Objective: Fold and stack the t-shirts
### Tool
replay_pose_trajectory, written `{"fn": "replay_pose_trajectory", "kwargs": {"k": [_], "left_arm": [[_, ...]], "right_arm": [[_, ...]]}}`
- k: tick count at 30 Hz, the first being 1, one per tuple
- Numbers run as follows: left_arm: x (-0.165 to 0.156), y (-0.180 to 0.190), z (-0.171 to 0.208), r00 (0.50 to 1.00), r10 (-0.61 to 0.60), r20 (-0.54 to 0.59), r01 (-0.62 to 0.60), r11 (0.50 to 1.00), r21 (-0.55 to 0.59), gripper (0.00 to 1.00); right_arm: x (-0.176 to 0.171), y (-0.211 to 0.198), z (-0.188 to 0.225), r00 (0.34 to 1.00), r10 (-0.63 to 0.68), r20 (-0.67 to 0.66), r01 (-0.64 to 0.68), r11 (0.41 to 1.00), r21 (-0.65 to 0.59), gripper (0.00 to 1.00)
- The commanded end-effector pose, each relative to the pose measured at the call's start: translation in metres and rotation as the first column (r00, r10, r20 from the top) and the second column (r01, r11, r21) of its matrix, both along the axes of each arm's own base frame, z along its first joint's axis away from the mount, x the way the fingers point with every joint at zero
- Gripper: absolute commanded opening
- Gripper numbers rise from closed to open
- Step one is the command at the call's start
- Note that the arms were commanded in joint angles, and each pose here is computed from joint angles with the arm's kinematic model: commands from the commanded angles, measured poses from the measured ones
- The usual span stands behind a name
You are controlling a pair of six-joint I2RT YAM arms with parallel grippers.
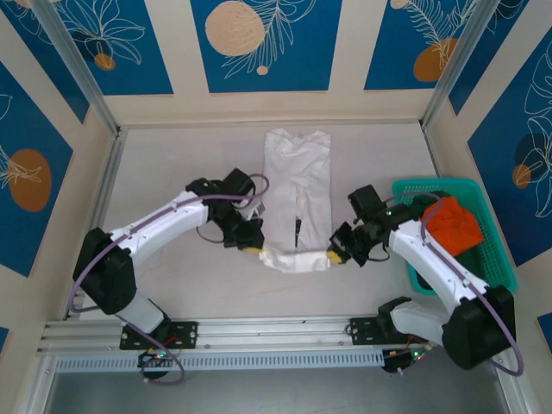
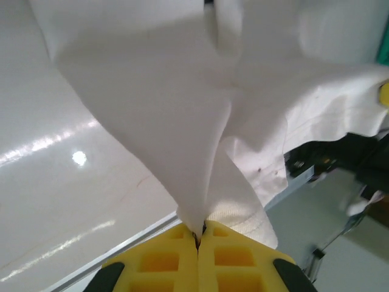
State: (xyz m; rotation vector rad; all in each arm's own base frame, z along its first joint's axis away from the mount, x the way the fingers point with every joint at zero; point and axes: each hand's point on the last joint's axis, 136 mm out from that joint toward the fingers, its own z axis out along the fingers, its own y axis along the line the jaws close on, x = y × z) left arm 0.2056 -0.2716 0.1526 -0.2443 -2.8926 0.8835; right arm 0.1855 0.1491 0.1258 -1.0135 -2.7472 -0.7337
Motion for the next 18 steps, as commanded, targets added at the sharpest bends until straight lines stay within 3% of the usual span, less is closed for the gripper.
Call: {"fn": "replay_pose_trajectory", "kwargs": {"k": [1,8,18], "left_arm": [[0.039,0.006,0.01,0.997,0.077,-0.03,-0.078,0.997,-0.022,0.0],[0.13,-0.003,-0.004,0.981,0.179,-0.078,-0.185,0.979,-0.085,0.0],[0.204,-0.009,-0.05,0.947,0.274,-0.167,-0.293,0.95,-0.105,0.0]], "right_arm": [[0.039,-0.008,0.012,1.0,-0.009,0.023,0.01,1.0,-0.02,0.0],[0.132,-0.019,0.009,0.998,-0.062,0.007,0.062,0.997,-0.039,0.0],[0.209,-0.023,-0.04,0.991,-0.082,-0.106,0.077,0.996,-0.053,0.0]]}}
